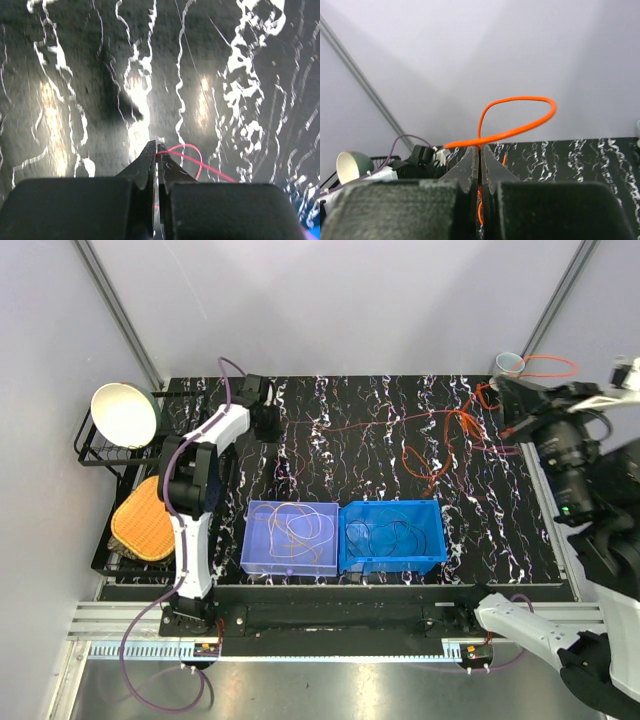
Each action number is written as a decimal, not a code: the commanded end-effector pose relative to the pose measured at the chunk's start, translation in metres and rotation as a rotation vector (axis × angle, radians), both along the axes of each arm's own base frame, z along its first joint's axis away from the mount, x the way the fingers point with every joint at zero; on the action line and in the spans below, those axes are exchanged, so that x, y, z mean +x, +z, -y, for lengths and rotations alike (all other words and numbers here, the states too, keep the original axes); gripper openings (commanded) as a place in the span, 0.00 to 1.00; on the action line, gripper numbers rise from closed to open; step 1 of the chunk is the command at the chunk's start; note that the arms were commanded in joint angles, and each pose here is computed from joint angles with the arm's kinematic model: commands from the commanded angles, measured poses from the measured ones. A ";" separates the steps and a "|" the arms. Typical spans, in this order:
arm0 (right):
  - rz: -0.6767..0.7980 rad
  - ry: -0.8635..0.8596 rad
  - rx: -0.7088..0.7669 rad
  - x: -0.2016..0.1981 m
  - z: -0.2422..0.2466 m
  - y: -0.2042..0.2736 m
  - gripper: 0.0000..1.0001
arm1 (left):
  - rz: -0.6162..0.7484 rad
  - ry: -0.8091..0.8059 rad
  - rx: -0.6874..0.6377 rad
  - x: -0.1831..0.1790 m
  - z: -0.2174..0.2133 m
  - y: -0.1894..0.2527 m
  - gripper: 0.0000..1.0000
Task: Untangle the cables
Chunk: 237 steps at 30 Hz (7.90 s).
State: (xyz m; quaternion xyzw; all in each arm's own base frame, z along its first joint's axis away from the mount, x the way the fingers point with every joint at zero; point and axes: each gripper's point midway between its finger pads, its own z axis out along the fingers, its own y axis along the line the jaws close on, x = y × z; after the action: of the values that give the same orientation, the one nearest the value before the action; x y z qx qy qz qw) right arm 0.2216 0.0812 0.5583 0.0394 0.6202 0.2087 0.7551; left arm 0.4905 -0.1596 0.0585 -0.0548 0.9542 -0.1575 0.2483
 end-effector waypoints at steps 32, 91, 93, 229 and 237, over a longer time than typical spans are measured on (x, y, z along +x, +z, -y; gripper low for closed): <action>-0.004 0.076 -0.050 0.027 -0.033 -0.003 0.00 | 0.511 -0.235 -0.044 -0.044 0.044 0.218 0.83; -0.066 0.210 -0.067 0.060 -0.082 -0.038 0.00 | 0.864 -0.507 -0.177 -0.135 0.175 0.312 0.00; -0.065 0.194 -0.073 0.059 -0.077 -0.038 0.00 | 0.809 -0.420 -0.160 -0.112 0.145 0.303 0.00; 0.018 0.947 -0.101 -0.010 -0.246 0.052 0.00 | 0.541 0.039 -0.023 -0.283 -0.075 0.173 0.99; -0.020 1.006 -0.082 -0.017 -0.254 0.047 0.00 | 0.544 0.045 -0.022 -0.283 -0.076 0.173 0.99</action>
State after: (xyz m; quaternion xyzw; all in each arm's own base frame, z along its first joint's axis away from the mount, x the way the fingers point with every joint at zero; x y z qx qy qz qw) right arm 0.1990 0.3193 0.6328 -0.2802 0.5450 0.5212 0.5939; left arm 0.1994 -0.0869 0.2199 -0.0283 0.8656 -0.1745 0.4685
